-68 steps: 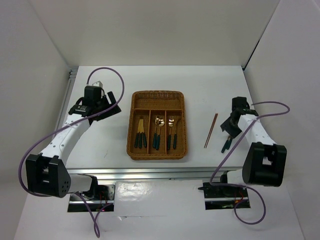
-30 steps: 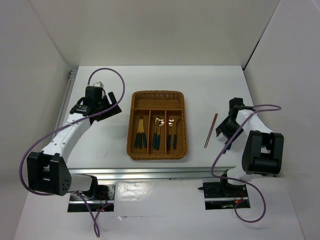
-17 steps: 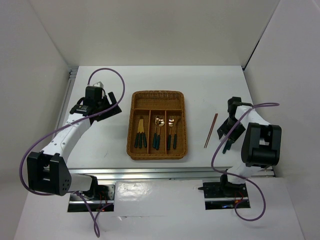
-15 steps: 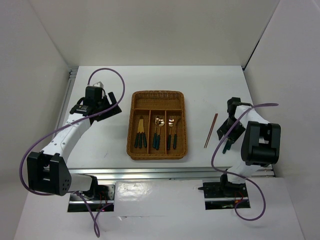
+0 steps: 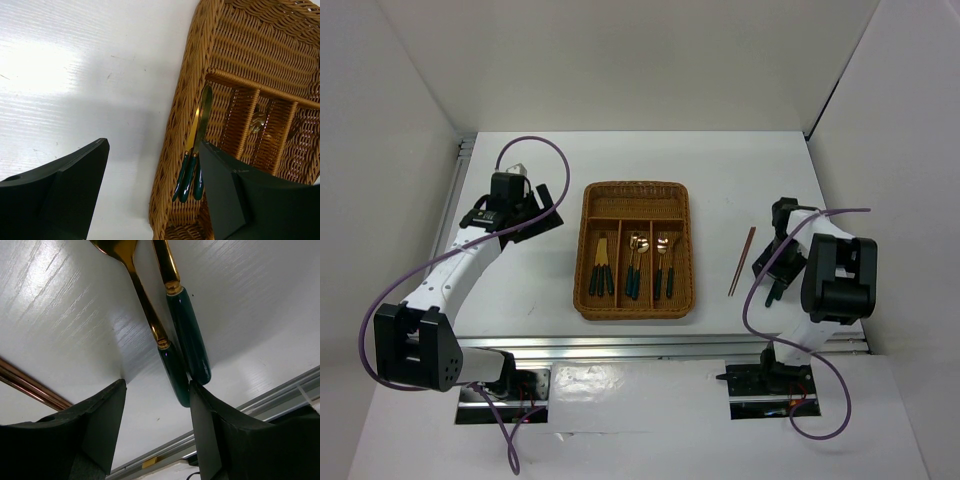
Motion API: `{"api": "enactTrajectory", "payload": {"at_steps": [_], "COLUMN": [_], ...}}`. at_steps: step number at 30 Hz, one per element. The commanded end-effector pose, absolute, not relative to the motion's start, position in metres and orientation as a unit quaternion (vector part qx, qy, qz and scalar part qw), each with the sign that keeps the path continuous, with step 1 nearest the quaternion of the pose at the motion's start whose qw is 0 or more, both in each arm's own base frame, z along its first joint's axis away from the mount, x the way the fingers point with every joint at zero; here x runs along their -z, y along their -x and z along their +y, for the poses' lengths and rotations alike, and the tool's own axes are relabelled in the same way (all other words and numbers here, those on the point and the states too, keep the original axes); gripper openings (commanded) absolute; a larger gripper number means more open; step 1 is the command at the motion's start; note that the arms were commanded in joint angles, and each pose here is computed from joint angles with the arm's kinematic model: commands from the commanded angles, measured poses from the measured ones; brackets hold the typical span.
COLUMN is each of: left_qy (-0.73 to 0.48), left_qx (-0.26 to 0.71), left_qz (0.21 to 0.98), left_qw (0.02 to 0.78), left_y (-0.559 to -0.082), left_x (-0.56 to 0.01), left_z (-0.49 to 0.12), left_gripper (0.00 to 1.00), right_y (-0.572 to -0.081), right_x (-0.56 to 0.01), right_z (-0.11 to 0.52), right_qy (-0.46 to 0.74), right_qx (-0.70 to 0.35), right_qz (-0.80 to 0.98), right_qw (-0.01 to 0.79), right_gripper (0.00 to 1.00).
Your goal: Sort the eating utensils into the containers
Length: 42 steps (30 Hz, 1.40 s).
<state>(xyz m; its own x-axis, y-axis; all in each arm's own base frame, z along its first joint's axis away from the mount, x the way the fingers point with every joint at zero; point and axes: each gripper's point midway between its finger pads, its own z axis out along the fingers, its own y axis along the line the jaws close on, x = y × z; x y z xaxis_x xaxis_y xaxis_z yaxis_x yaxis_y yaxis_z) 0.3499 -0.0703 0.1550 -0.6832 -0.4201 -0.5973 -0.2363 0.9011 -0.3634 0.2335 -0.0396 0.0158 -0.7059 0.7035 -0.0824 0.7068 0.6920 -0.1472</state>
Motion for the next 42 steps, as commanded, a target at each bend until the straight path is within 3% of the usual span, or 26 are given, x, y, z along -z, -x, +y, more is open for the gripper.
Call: {"api": "enactTrajectory", "payload": {"at_steps": [1, 4, 5, 9, 24, 31, 36, 42], "left_qy": [0.183, 0.183, 0.184, 0.184, 0.183, 0.179, 0.179, 0.176], "left_qx": [0.128, 0.128, 0.126, 0.126, 0.128, 0.127, 0.129, 0.135], "left_qz": [0.904, 0.904, 0.905, 0.905, 0.904, 0.903, 0.901, 0.898], "left_qw": [0.366, 0.366, 0.362, 0.362, 0.366, 0.370, 0.374, 0.381], "left_y": [-0.352, -0.352, -0.353, -0.353, -0.355, -0.354, -0.354, -0.355], "left_x": [-0.157, -0.157, -0.154, -0.154, -0.157, -0.163, -0.168, -0.173], "left_z": [-0.067, -0.067, -0.067, -0.067, -0.067, -0.067, -0.067, -0.069], "left_gripper": [0.87, 0.87, 0.87, 0.87, 0.87, 0.87, 0.87, 0.87], "right_y": [-0.239, -0.244, -0.244, -0.248, -0.260, -0.263, -0.279, -0.304], "right_x": [-0.015, -0.015, -0.015, -0.012, -0.002, -0.002, -0.042, -0.117], "right_z": [-0.039, -0.040, -0.038, -0.033, -0.013, -0.002, -0.002, 0.045], "right_qy": [-0.377, -0.378, -0.378, -0.375, -0.368, -0.358, -0.353, -0.288], "right_qx": [0.080, 0.078, 0.073, 0.055, 0.006, -0.003, -0.004, -0.025], "right_qz": [0.923, 0.922, 0.923, 0.925, 0.927, 0.930, 0.927, 0.933], "right_qw": [0.014, 0.023, 0.022, 0.031, 0.076, 0.086, 0.125, 0.215], "right_gripper": [0.61, 0.60, 0.54, 0.47, 0.29, 0.12, 0.06, 0.04]}}
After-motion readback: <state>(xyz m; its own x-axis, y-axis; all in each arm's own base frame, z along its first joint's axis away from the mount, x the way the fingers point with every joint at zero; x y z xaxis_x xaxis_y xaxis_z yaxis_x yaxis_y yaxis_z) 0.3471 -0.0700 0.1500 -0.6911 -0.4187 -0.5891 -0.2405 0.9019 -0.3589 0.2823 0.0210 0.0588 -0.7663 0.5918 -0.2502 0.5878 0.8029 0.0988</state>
